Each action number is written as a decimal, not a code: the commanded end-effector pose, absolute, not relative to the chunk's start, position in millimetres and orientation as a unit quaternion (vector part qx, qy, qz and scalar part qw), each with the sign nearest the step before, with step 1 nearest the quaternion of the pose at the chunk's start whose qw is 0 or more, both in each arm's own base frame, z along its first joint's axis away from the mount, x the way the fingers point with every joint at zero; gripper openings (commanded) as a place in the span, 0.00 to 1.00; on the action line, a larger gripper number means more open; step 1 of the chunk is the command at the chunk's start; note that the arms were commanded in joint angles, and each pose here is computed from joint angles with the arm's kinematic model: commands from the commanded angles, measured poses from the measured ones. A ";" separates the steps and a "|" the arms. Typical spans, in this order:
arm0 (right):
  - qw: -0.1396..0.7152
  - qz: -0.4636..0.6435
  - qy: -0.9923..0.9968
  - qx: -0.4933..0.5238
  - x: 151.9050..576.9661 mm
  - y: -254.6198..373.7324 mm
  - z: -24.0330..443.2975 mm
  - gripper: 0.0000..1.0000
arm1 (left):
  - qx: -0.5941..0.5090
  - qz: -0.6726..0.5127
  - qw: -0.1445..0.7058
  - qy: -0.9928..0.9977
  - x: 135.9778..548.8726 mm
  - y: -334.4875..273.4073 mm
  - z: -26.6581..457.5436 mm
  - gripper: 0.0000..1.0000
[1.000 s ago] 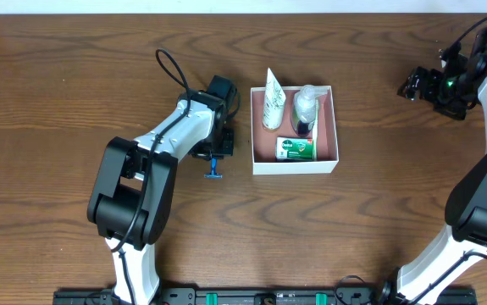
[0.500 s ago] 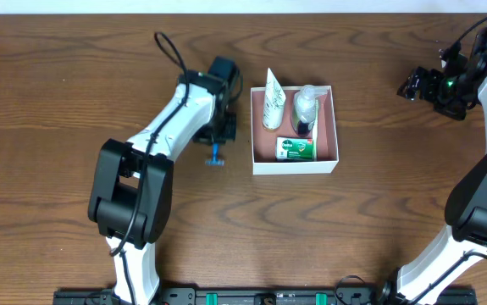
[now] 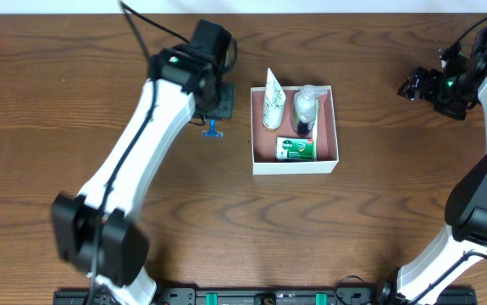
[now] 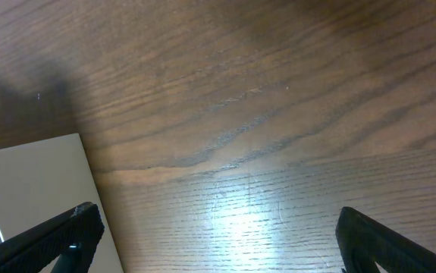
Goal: Pack container
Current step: 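Lift the razor with the left gripper and carry it over the box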
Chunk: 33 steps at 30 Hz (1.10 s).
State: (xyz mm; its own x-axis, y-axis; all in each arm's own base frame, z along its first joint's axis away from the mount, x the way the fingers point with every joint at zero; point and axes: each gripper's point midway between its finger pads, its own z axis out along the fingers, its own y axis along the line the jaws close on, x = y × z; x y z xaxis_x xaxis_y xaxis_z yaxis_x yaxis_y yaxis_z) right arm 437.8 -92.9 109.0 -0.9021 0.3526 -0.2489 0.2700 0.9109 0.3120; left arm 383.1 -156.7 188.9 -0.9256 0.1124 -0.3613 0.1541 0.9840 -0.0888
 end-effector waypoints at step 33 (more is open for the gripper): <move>0.163 0.134 0.965 0.158 442.1 -96.5 115.7 0.99 | 0.335 -0.106 0.272 0.896 359.5 -334.6 177.8 0.13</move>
State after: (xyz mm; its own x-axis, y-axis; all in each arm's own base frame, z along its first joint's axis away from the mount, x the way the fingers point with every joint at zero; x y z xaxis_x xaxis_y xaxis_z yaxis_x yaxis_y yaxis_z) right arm 437.9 -92.9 109.0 -0.9020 0.3526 -0.2492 0.2699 0.9110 0.3120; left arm 360.1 -331.9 191.1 -0.6267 0.5225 -0.5780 0.6498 0.7599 -0.0176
